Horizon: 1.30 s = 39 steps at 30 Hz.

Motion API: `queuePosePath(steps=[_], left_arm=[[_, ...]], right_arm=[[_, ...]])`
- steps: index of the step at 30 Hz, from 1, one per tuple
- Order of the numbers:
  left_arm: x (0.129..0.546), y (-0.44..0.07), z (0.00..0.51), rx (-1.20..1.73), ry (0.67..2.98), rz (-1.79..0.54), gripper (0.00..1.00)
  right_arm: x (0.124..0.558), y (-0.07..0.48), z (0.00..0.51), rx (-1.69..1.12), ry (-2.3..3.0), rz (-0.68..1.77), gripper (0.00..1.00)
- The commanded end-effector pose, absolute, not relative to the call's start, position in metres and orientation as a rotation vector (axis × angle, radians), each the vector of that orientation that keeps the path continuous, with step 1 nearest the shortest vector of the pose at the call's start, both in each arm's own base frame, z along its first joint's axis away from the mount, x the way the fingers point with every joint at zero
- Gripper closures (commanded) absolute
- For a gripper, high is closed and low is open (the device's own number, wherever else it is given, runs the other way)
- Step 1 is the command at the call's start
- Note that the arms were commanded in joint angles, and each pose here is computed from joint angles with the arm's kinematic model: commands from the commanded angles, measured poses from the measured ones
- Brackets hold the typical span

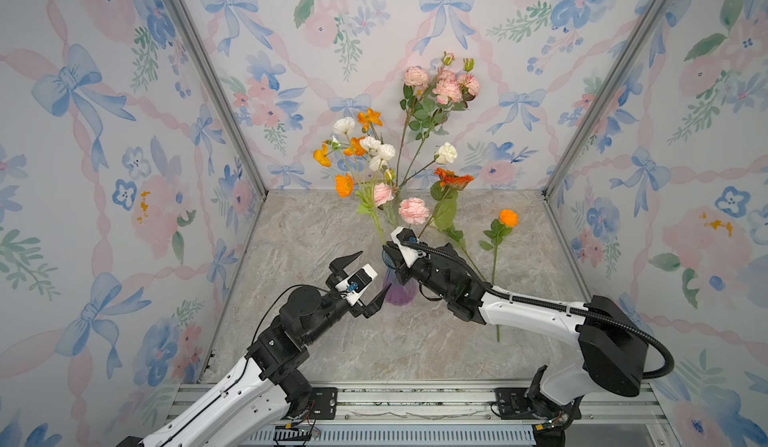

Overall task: Arrange the flowers into the vase
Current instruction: 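Lower the white flower stems into the vase with right gripper, then open right gripper and draw back from the vase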

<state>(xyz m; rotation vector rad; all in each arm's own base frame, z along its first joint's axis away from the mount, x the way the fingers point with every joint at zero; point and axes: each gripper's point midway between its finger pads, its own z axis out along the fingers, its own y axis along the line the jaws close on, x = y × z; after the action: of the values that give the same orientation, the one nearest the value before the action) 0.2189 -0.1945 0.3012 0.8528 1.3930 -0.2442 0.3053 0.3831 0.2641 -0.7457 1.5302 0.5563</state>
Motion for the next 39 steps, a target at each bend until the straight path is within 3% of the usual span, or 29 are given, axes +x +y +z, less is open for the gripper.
queuePosePath(steps=[1,10,16,22,31,39], left_arm=[[0.221,-0.193,0.304,0.832,1.39,-0.243,0.02],[0.225,-0.197,0.297,0.849,1.413,-0.244,0.02],[0.223,-0.203,0.293,0.878,1.41,-0.265,0.02],[0.221,-0.208,0.294,0.9,1.396,-0.287,0.02],[0.224,-0.243,0.333,0.982,1.299,-0.382,0.02],[0.229,-0.3,0.367,1.147,1.163,-0.373,0.02]], right_arm=[[0.299,0.378,0.274,-0.733,1.507,0.554,0.82],[0.296,0.369,0.279,-0.723,1.503,0.535,0.8],[0.292,0.357,0.288,-0.695,1.495,0.522,0.69],[0.285,0.339,0.299,-0.653,1.493,0.522,0.49],[0.277,0.307,0.302,-0.61,1.552,0.496,0.04],[0.289,0.217,0.288,-0.348,1.735,0.349,0.0]])
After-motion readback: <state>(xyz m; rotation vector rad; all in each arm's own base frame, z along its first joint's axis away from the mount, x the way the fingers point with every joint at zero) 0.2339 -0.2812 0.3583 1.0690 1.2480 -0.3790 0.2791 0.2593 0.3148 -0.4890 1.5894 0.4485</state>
